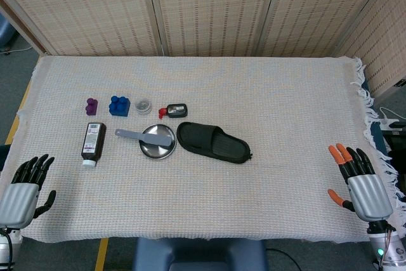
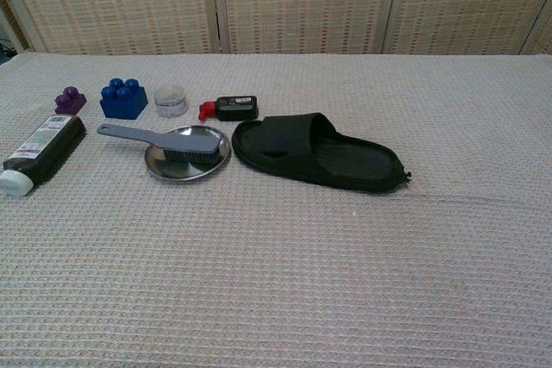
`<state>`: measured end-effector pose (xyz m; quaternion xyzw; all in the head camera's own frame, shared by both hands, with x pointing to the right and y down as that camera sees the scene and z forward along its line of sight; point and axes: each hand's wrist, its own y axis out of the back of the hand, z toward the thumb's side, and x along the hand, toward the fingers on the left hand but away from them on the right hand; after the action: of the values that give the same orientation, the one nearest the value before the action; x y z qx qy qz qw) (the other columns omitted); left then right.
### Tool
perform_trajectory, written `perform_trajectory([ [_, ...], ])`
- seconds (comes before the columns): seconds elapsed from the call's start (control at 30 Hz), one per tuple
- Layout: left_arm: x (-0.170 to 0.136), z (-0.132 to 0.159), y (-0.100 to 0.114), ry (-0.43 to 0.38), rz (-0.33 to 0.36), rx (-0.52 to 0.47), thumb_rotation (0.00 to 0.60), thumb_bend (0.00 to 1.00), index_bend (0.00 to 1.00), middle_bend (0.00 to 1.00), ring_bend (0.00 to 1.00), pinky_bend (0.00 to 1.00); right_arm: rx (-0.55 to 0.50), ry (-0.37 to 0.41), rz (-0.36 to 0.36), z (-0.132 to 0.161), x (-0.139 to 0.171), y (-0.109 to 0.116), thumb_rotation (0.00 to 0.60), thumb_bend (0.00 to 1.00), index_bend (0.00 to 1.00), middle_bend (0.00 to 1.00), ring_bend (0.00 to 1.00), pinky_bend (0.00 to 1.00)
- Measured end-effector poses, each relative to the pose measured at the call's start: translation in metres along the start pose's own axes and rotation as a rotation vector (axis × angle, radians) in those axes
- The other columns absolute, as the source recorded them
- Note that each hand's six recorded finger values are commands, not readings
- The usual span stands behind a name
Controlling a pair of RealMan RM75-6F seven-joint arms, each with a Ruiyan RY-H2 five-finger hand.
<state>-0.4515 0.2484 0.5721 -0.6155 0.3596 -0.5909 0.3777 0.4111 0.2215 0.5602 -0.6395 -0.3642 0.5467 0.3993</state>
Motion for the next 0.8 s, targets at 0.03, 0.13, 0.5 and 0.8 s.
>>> perform_trajectory([
  [0.03,0.0,0.001,-0.002,-0.002,-0.008,0.0,0.6,0.42,0.0,0.0,0.0,0.11,0.0,0.002,0.001,0.0,0.0,0.0,0.6,0.11,0.0,0.0,0.0,0.0],
  [0.13,0.004,0.005,-0.007,-0.016,-0.026,0.001,0.6,0.42,0.0,0.0,0.0,0.15,-0.001,0.006,0.003,0.001,0.001,0.0,0.6,0.11,0.0,0.0,0.0,0.0],
  [0.5,0.07,0.084,-0.018,-0.244,-0.061,0.059,0.6,0.43,0.05,0.1,0.38,0.85,0.0,-0.015,0.02,-0.003,-0.006,-0.005,0.6,0.11,0.0,0.0,0.0,0.0],
  [0.8,0.134,0.166,-0.042,-0.367,-0.081,0.065,0.6,0.43,0.18,0.21,0.83,1.0,0.009,-0.038,0.025,-0.009,-0.007,-0.006,0.6,0.11,0.0,0.0,0.0,0.0],
])
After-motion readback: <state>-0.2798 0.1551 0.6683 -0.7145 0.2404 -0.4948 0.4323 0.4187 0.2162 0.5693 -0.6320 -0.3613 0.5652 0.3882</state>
